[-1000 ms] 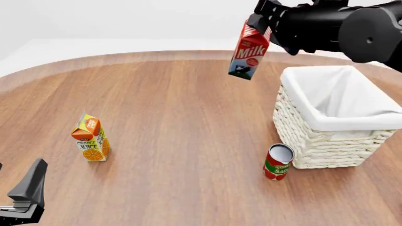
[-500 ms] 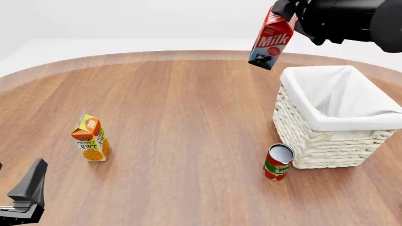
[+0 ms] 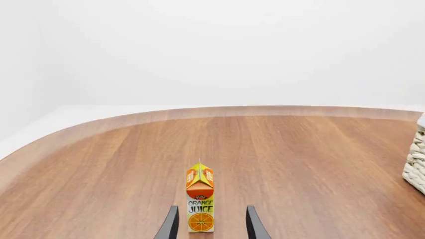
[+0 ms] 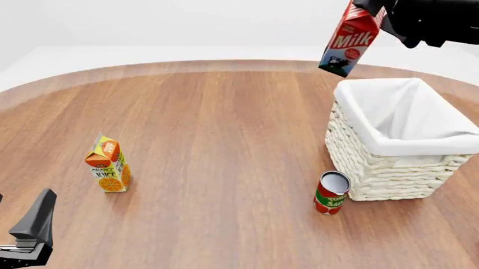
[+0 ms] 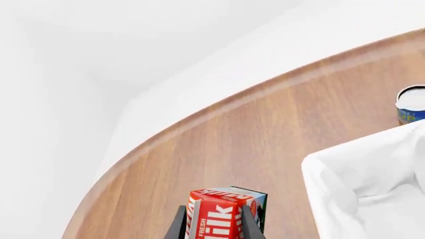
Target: Pick the milk and place it in the basket.
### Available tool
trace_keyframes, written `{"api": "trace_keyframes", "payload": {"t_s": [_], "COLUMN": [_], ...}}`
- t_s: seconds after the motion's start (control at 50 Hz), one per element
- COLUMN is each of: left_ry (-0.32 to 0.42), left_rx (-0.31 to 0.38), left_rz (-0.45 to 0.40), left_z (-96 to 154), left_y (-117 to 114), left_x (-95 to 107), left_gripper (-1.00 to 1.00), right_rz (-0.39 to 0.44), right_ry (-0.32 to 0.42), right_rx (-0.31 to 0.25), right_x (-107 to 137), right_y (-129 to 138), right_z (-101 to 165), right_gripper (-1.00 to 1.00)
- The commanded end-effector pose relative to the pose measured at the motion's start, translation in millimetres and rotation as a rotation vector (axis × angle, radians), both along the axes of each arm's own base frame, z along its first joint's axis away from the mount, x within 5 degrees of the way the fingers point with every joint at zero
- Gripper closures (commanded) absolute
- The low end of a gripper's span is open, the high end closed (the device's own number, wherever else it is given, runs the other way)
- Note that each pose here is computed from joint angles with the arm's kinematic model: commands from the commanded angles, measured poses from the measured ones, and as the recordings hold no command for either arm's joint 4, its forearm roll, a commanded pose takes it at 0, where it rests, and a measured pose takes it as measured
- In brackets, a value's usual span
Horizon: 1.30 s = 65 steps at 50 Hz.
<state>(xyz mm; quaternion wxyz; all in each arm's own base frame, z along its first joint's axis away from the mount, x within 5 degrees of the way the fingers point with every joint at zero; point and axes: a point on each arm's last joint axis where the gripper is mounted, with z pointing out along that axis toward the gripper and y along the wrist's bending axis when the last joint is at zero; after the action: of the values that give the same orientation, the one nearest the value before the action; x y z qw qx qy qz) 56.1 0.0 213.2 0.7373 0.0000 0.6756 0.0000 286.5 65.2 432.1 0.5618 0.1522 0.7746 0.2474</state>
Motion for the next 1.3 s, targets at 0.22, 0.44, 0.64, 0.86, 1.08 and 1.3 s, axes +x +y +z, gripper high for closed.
{"api": "trace_keyframes", "payload": {"t_s": [0.22,0.44,0.64,0.86,1.08,1.3], "left_ry": [0.000,0.000,0.000,0.000,0.000,0.000], "left_rx": [0.000,0.000,0.000,0.000,0.000,0.000], "left_rz": [0.000,0.000,0.000,0.000,0.000,0.000], "left_z": [0.0,0.0,0.0,0.0,0.0,0.0], "left_y": [0.0,0.0,0.0,0.0,0.0,0.0], "left_x": [0.0,0.0,0.0,0.0,0.0,0.0], "left_gripper": [-1.00,-1.00,-1.00,-1.00,-1.00,-1.00], "right_rz": [-0.067,-0.103,-0.120,-0.153,-0.187,-0.216], "right_ry": [-0.053,-0.059,-0.054,-0.040,-0.027,-0.006], "right_rx": [0.027,0.024,0.021,0.021,0.010,-0.003], "right_x": [-26.4,-32.9,-33.5,-32.3,-33.7,-33.9], "right_y": [-23.9,-34.5,-38.9,-47.0,-56.2,-64.1], "right_z": [22.4,27.1,27.2,23.6,21.2,19.9], "right_gripper": [1.00,1.00,1.00,1.00,1.00,1.00]}}
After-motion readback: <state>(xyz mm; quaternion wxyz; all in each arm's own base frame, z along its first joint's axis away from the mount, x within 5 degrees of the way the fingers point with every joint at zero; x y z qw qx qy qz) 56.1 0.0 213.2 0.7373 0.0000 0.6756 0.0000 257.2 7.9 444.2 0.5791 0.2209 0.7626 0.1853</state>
